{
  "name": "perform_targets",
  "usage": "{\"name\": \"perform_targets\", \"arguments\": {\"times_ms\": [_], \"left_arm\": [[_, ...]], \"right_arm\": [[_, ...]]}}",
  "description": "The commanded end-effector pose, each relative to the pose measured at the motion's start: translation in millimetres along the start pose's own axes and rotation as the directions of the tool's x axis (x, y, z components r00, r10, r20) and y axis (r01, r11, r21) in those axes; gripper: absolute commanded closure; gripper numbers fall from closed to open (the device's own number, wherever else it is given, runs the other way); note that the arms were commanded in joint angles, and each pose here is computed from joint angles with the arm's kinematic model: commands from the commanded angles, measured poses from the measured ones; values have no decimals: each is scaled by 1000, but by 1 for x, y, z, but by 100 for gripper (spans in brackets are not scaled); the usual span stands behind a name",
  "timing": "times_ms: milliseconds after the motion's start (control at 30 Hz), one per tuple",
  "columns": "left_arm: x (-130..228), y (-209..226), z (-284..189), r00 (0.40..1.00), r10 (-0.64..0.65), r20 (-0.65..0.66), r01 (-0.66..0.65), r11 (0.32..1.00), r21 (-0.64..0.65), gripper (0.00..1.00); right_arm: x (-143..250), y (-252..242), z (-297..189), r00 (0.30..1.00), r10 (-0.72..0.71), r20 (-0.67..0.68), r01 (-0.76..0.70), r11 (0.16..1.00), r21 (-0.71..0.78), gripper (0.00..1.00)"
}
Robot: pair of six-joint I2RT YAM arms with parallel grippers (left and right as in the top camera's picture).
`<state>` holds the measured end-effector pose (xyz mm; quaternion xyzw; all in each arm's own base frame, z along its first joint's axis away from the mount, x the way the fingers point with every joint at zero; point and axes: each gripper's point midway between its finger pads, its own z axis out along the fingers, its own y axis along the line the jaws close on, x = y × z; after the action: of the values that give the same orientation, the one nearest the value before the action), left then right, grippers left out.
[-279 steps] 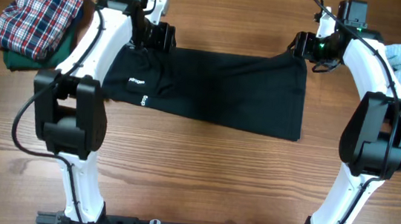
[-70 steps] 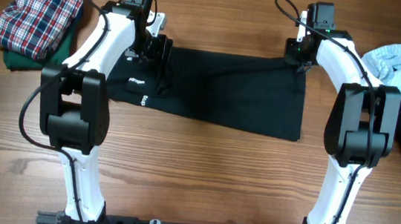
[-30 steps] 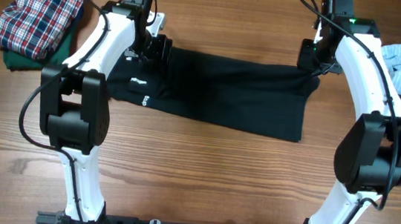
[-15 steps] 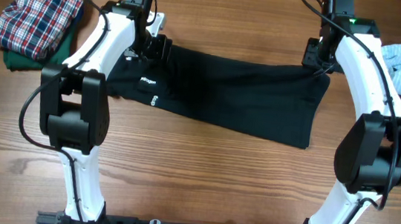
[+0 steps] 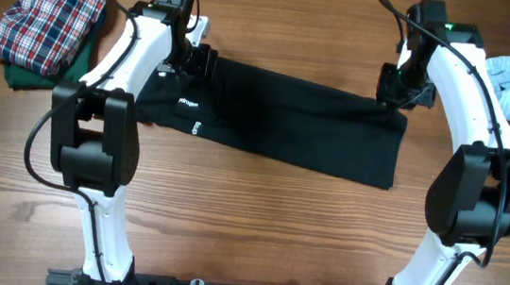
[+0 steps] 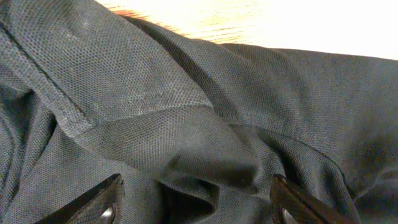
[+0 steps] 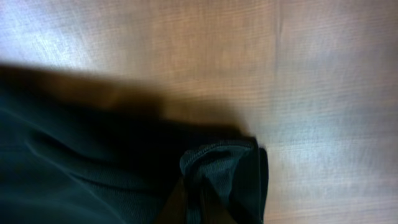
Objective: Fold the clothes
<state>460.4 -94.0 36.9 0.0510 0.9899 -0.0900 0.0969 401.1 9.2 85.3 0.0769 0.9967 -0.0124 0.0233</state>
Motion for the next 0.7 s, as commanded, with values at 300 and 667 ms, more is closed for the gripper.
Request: {"name": "perform_targets", "arguments": {"times_ms": [300, 667], "left_arm": [[4, 8, 6, 1000, 4, -16, -5, 1000, -27, 25], [3, 8, 6, 1000, 4, -15, -5, 1000, -27, 25]], "right_arm": [[32, -34, -2, 993, 58, -105, -45, 991, 129, 96], [53, -59, 34, 982, 126, -143, -92, 970, 224, 96]]}}
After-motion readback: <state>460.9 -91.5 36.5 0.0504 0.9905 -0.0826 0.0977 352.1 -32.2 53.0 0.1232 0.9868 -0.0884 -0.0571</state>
